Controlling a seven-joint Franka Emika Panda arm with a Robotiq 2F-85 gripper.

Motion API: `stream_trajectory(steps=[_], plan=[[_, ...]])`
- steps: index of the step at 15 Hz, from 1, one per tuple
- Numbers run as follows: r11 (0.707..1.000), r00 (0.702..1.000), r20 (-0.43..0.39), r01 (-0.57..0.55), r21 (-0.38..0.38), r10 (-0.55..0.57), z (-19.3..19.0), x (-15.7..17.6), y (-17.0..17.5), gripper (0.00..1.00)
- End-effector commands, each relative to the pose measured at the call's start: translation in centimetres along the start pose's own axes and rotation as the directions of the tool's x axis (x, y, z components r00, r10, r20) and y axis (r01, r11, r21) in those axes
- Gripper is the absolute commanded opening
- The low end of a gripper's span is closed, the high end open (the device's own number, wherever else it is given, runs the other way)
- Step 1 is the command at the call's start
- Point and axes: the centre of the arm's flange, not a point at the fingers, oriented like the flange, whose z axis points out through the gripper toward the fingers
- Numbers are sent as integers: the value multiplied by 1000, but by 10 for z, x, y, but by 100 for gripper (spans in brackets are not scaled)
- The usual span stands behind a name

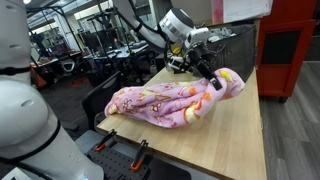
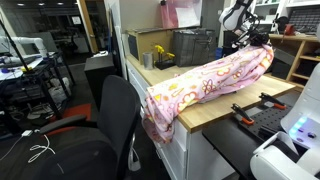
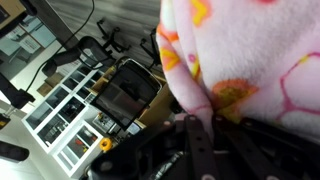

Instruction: Move the pink blanket from chair onto the table

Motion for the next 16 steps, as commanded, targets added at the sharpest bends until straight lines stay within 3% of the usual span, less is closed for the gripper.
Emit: stream_trajectory(steps=[1,2,4,7,12,16], plan=[[997,993,108,-57,51,51,-21,12,24,2],[995,988,145,-60,77,48,-31,7,30,31],[989,983,177,-64,132,40,-54,-7,42,39],[973,990,141,-52,224,21,-102,-37,65,62],[886,968,174,83,457,-181,-201,-107,111,99],[771,937,82,228,594,-340,-248,-143,133,100]])
